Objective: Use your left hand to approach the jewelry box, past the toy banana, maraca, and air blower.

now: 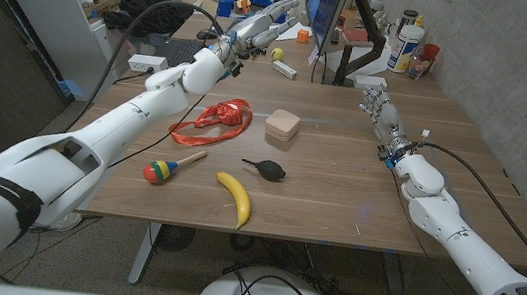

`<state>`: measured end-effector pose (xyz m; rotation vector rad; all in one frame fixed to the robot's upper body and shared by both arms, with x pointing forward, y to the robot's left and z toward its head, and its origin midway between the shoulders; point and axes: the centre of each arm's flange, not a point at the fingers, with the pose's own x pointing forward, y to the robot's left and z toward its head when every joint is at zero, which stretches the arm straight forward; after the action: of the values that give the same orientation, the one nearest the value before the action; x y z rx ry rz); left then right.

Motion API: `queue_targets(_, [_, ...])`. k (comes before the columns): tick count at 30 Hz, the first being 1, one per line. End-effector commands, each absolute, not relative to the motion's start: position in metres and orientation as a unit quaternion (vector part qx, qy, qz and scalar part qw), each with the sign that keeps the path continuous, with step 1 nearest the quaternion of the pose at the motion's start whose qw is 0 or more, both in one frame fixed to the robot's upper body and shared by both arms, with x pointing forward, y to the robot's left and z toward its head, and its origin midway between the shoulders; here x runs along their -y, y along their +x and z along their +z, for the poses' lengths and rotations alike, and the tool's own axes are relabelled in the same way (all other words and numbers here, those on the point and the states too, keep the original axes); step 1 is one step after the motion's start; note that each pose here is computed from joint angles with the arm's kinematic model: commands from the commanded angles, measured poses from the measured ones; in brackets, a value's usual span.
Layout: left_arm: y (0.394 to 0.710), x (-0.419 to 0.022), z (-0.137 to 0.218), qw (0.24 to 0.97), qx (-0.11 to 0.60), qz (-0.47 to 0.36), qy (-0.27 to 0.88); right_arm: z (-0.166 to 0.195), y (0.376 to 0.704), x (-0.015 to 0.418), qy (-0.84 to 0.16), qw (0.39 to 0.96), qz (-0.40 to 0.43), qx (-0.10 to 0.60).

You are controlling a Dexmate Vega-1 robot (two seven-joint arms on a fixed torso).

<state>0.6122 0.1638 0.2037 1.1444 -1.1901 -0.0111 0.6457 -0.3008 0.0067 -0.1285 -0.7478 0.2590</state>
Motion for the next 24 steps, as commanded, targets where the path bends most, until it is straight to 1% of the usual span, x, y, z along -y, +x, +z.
queue_targets(1, [0.616, -0.151, 0.198, 0.651, 0.530, -0.017, 0.543, 0.006, 0.647, 0.300, -0.065, 0.920, 0.126, 0.365])
queue_targets(12, [0.615, -0.145, 0.192, 0.617, 0.530, -0.022, 0.582, 0.006, 0.649, 0.297, -0.071, 0.920, 0.127, 0.364])
queue_targets(24, [0.625, -0.144, 0.183, 0.597, 0.507, -0.031, 0.621, 0.006, 0.651, 0.295, -0.075, 0.920, 0.127, 0.364])
